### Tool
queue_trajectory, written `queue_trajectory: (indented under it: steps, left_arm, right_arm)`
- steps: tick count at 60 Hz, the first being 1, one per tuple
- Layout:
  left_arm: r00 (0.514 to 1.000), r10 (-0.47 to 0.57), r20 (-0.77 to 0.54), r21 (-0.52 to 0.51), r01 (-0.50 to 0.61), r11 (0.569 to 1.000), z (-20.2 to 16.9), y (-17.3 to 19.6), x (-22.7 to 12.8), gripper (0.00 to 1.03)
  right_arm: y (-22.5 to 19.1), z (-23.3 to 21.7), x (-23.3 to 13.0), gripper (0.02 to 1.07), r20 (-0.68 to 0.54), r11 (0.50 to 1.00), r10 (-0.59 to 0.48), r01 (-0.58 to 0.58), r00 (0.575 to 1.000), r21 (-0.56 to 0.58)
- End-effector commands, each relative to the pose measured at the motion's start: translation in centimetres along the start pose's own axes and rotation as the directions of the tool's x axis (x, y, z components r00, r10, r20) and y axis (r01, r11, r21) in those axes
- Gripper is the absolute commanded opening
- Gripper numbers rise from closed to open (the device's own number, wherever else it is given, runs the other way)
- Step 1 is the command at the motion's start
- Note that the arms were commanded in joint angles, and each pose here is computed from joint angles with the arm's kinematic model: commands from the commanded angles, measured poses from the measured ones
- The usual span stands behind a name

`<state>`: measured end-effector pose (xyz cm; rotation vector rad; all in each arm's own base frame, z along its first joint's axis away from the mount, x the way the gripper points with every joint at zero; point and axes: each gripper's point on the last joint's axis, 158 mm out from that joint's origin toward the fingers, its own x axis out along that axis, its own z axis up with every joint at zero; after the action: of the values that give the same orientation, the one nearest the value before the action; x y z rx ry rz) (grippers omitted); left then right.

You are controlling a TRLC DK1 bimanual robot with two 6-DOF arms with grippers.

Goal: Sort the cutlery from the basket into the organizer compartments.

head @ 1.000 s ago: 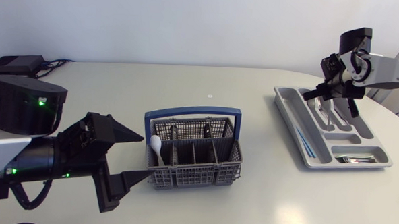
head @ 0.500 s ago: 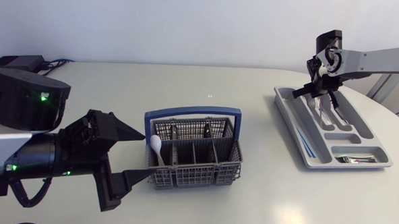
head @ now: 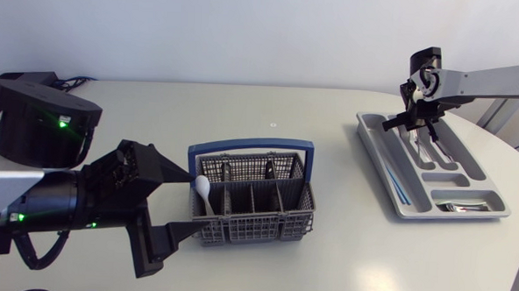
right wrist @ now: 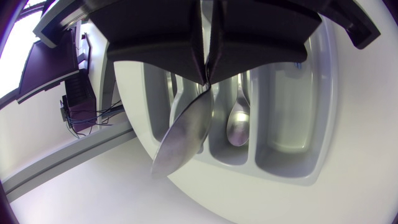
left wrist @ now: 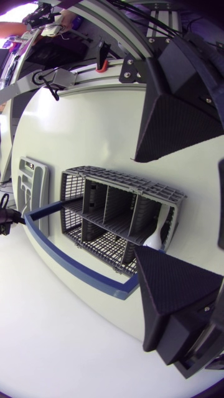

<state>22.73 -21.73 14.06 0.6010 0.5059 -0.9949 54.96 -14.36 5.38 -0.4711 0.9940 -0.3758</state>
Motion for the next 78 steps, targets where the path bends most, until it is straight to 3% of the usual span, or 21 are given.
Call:
queue_trajectory:
  steps: [1, 41, 54, 65, 75, 78]
  left_arm:
    - [1.0, 0.006, 0.01, -0.018, -0.006, 1.0, 1.1, 0.3, -0.1, 0.92]
    - [1.0, 0.005, -0.004, -0.015, -0.005, 1.0, 0.9, 0.1, -0.4, 0.92]
    - [1.0, 0.005, -0.003, -0.01, -0.005, 1.0, 1.0, -0.1, -0.4, 0.92]
    - [1.0, 0.016, -0.001, -0.015, -0.016, 1.0, 1.0, 0.2, -0.6, 0.92]
    - [0.999, 0.051, 0.009, -0.026, -0.051, 0.998, 0.8, 1.2, -1.4, 0.92]
    - [0.998, 0.064, 0.006, -0.036, -0.064, 0.997, 0.6, 1.6, -1.5, 0.92]
  right_arm:
    - [0.2, -0.5, 1.0, 0.08, -0.023, 1.0, -0.008, 0.008, 1.0, 0.023]
    - [2.5, -1.8, 3.5, 0.14, -0.081, 1.0, 0.026, -0.025, 0.996, 0.017]
    - [2.9, -2.2, 4.4, 0.34, -0.095, 1.0, 0.028, -0.027, 0.995, 0.015]
    - [1.6, -1.0, 2.0, 0.46, -0.049, 0.999, 0.035, -0.033, 0.998, 0.042]
    - [1.0, 0.1, -3.8, 0.46, 0.046, 0.998, 0.051, -0.053, 0.998, 0.035]
    - [1.6, 0.3, -6.3, 0.5, 0.094, 0.997, 0.068, -0.07, 0.993, 0.016]
